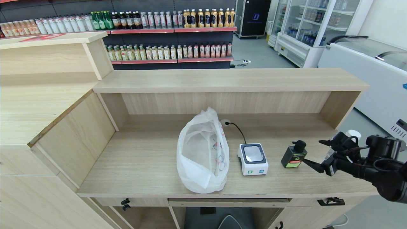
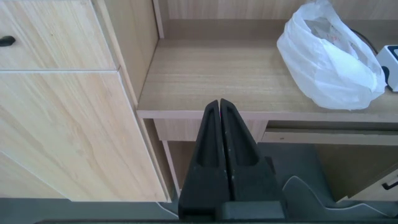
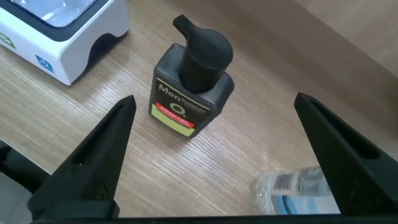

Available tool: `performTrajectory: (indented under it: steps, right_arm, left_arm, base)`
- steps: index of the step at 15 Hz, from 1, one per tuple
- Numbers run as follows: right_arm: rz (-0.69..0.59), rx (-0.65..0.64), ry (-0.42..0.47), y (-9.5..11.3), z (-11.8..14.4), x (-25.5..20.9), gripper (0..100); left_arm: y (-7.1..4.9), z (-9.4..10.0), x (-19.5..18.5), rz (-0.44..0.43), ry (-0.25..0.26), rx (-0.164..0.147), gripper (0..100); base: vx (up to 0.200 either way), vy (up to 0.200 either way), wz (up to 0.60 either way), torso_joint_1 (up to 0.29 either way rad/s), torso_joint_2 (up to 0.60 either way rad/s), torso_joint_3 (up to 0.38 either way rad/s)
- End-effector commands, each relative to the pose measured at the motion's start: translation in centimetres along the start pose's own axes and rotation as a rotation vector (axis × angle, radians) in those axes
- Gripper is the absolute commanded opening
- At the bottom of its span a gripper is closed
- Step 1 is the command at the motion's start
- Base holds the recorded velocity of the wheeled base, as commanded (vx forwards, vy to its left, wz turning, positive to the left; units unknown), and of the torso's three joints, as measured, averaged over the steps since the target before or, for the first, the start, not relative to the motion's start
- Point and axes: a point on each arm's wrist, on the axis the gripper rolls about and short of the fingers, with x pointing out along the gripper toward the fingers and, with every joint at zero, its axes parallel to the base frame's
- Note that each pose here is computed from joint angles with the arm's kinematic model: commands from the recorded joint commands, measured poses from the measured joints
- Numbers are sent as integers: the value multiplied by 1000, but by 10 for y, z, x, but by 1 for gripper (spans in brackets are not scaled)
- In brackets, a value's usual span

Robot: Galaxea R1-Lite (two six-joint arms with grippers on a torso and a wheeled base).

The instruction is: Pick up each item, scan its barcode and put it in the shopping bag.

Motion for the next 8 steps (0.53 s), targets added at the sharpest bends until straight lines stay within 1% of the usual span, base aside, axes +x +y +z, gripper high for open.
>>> performTrajectory:
  steps: [1, 4, 8]
  right_arm:
    - [27, 5, 2, 0, -12, 15, 100]
    - [62, -2, -31, -1, -17, 27, 100]
    - [82, 1, -24, 1, -27, 38, 100]
  left_arm:
    - [0, 0, 0, 0, 0, 0, 0]
    - [0, 0, 0, 0, 0, 0, 0]
    - [0, 0, 0, 0, 0, 0, 0]
  base:
    - [0, 0, 0, 0, 0, 0]
    - [0, 0, 0, 0, 0, 0]
    - [0, 0, 0, 0, 0, 0]
